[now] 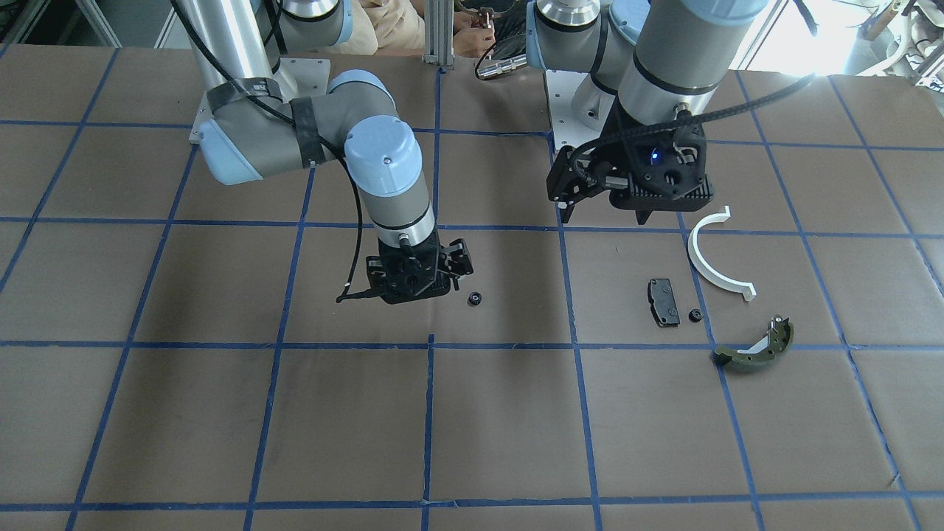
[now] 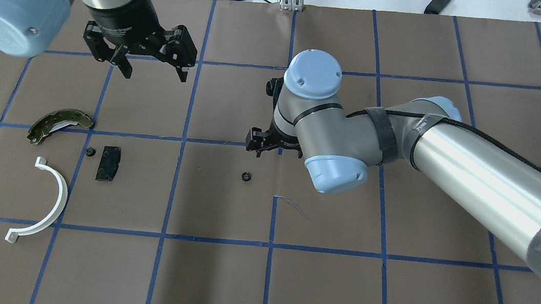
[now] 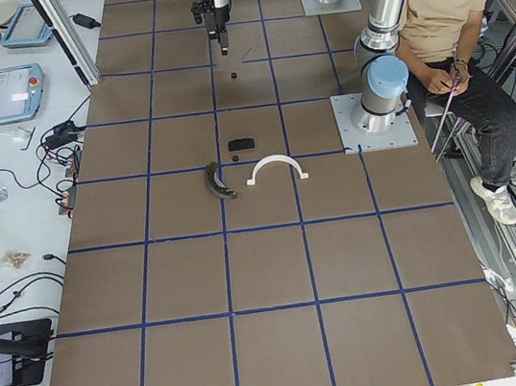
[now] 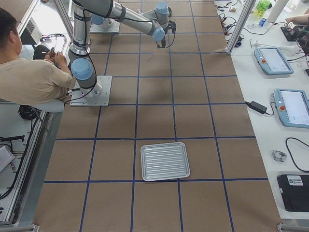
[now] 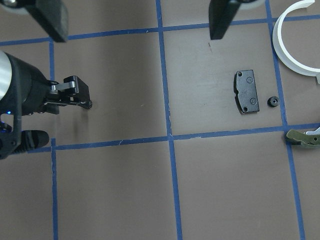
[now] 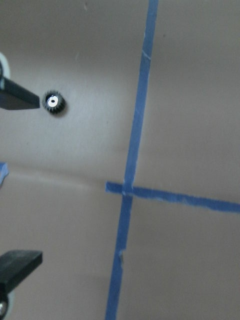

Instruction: Place bearing gear from tray to pile

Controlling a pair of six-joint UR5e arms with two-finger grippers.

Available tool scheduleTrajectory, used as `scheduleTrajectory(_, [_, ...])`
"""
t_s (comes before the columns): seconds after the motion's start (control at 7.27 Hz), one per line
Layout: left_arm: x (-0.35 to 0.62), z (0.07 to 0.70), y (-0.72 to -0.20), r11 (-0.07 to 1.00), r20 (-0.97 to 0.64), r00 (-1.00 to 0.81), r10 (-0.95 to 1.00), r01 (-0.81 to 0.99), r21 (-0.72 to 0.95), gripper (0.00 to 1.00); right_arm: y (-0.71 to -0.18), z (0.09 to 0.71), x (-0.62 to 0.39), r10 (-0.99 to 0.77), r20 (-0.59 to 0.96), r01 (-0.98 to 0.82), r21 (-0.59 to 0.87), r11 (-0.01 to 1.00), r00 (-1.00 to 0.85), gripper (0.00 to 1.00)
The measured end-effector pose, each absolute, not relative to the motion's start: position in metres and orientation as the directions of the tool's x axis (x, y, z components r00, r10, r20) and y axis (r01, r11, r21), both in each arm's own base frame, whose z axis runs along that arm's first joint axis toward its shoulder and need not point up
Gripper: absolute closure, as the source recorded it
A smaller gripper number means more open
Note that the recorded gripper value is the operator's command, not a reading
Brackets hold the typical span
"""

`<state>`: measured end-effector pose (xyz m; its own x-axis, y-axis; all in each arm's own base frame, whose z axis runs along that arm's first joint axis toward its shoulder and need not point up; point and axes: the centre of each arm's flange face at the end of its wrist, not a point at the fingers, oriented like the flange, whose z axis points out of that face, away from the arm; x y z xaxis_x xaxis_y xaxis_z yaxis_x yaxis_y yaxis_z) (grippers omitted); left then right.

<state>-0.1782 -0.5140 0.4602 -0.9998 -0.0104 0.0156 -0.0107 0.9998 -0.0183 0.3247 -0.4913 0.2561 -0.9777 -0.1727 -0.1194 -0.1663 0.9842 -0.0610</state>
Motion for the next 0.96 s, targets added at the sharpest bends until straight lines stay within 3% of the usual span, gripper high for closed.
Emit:
scheduleTrajectory(0.41, [-0.247, 0.372, -0.513, 0.999, 0.011, -0.999, 0.031, 0.031, -0.009, 0.00, -0.503, 0.328, 0.212, -0.237, -0.081, -0.234, -0.046, 0.971, -0.968, 0.00])
scheduleTrajectory(0.96, [-0.296, 0.263, -0.483, 0.994, 0.001, -0.994, 0.108, 0.108, 0.009, 0.00, -0.504, 0.424, 0.148, -0.197, -0.073, -0.193, -0.056, 0.980, -0.978, 0.00])
